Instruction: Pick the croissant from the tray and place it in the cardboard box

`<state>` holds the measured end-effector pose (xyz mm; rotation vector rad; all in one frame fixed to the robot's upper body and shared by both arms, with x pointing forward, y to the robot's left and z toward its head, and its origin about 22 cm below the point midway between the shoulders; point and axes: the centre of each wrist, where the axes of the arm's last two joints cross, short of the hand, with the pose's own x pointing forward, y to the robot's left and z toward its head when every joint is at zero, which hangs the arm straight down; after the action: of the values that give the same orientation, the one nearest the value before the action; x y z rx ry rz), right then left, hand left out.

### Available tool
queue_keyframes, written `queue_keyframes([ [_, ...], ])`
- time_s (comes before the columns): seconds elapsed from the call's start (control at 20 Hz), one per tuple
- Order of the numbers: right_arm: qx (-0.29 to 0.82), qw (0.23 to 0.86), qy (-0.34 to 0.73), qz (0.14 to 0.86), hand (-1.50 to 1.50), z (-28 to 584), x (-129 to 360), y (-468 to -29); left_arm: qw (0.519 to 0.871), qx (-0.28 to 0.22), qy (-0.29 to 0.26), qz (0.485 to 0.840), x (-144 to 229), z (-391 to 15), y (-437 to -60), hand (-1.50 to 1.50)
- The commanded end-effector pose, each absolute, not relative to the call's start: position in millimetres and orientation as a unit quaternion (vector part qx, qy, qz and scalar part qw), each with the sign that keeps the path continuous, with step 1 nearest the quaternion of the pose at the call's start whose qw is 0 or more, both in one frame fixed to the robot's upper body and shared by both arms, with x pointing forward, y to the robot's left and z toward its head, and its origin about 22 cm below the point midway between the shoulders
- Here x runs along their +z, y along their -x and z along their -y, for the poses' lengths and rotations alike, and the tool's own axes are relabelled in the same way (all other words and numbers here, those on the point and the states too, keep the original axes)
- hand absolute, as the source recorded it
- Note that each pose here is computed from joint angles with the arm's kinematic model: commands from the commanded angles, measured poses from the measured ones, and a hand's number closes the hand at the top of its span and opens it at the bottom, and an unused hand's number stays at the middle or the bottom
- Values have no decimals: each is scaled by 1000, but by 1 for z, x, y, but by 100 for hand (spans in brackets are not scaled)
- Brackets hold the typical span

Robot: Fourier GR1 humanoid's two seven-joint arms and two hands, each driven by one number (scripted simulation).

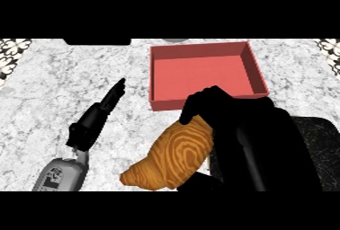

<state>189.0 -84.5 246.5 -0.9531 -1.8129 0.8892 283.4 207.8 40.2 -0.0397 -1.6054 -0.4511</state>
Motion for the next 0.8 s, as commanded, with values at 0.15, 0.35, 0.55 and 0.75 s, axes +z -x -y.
queue_keyframes([
  [0.15,333,467,400,715,150,88,276,-244,671,-207,23,712,30,-194,-280,0],
  [0.35,328,471,389,720,150,81,264,-271,677,-206,16,707,34,-216,-280,0],
  [0.55,315,486,391,715,150,85,260,-293,679,-205,23,705,52,-207,-281,0],
  [0.75,319,486,414,700,150,79,252,-332,669,-210,28,712,48,-214,-279,0],
])
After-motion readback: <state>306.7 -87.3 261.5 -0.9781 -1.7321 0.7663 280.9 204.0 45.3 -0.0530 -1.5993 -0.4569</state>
